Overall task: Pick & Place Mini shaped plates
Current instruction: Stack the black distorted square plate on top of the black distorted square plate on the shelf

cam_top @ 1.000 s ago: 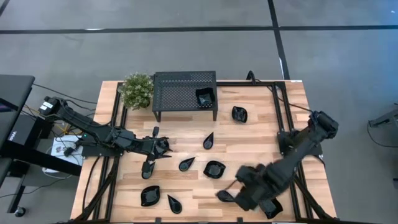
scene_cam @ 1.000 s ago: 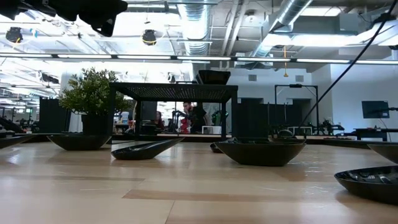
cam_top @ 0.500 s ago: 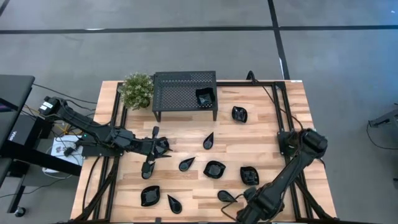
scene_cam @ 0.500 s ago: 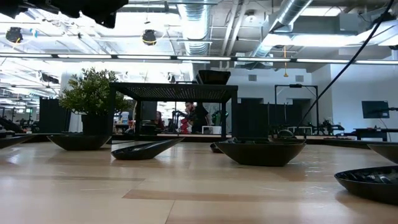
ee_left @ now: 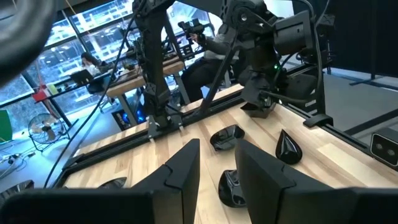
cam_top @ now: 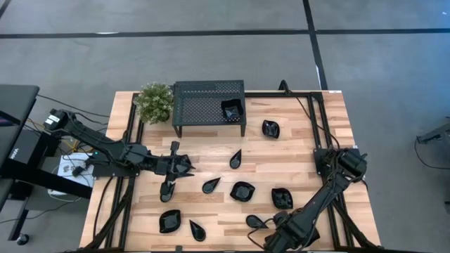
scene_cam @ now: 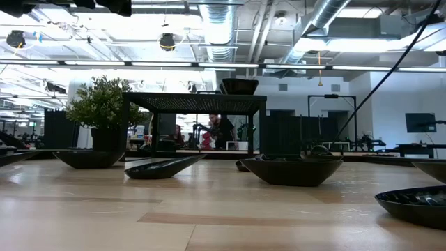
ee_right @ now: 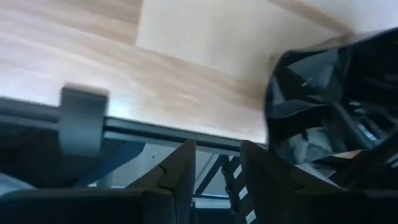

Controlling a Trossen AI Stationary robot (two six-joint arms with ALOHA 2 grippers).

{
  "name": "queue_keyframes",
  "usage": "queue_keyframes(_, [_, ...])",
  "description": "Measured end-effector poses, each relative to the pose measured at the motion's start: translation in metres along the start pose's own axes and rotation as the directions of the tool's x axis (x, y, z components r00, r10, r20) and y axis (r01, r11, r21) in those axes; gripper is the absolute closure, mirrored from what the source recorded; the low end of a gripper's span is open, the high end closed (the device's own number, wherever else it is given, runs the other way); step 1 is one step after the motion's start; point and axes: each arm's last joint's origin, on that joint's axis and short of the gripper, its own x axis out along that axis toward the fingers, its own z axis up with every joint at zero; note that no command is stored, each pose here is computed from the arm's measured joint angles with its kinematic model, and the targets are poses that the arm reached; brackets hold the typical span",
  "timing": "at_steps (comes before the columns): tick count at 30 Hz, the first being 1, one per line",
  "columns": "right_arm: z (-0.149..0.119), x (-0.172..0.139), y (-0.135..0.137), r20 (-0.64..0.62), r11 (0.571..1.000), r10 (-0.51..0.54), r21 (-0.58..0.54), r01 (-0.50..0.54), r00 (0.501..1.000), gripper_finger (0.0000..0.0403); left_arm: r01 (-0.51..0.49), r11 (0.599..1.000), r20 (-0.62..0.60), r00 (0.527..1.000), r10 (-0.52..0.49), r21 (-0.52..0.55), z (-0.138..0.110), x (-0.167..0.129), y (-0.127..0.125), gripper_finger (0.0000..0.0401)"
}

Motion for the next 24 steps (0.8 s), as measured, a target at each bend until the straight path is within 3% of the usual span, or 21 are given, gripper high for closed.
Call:
queue_keyframes(9, [0.0, 0.001, -0.01, 0.045, 0.996, -0.084, -0.034, 0.086, 0.995, 0.0281, 0.0, 1.0, 0.0, 1.0, 0.0, -0.01, 0.0, 0.0, 0.0, 0.0297])
queue_keyframes(24, [-0.004, 0.005, -0.016, 0.131, 0.996, -0.073, -0.033, 0.078, 0.989, 0.0281, 0.001, 0.996, 0.0, 1.0, -0.001, -0.089, 0.0, 0.0, 0.0, 0.0297])
